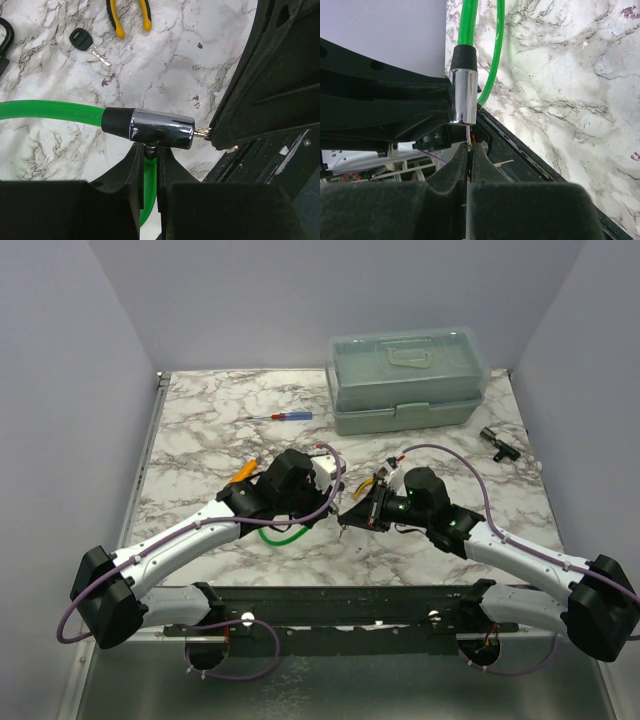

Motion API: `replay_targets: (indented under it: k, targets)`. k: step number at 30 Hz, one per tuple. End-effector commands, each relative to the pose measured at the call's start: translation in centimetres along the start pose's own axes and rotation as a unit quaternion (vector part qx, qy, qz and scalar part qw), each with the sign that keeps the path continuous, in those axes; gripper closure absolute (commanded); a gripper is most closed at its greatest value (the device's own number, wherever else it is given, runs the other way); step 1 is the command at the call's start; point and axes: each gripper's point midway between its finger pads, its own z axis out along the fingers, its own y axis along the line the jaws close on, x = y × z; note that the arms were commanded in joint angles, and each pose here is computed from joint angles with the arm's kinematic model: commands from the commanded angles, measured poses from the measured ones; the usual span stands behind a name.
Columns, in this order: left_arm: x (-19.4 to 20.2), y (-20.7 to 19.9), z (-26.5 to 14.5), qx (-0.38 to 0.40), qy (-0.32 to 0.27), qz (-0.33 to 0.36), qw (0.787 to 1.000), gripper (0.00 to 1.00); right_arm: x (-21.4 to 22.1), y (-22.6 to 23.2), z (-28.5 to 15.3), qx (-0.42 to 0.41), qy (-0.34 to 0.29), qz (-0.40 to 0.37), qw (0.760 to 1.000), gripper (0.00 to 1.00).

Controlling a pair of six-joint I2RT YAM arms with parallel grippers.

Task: Unlock with the key

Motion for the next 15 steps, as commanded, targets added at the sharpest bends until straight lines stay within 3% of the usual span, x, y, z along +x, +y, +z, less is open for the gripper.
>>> replay_targets:
  k: [1,15]
  targets:
    - [-1.07,-0.64,-0.59,0.007,-0.028,0.021,0.999,1.00,-0.87,0.55,-0.13,0.004,-0.011,0.005,1.000,1.00]
    - [-0.93,-1.08,-0.60,0.010,-0.028,0.031,0.999,1.00,-1.26,0.55,0.07,0.008,-0.017,0.006,1.000,1.00]
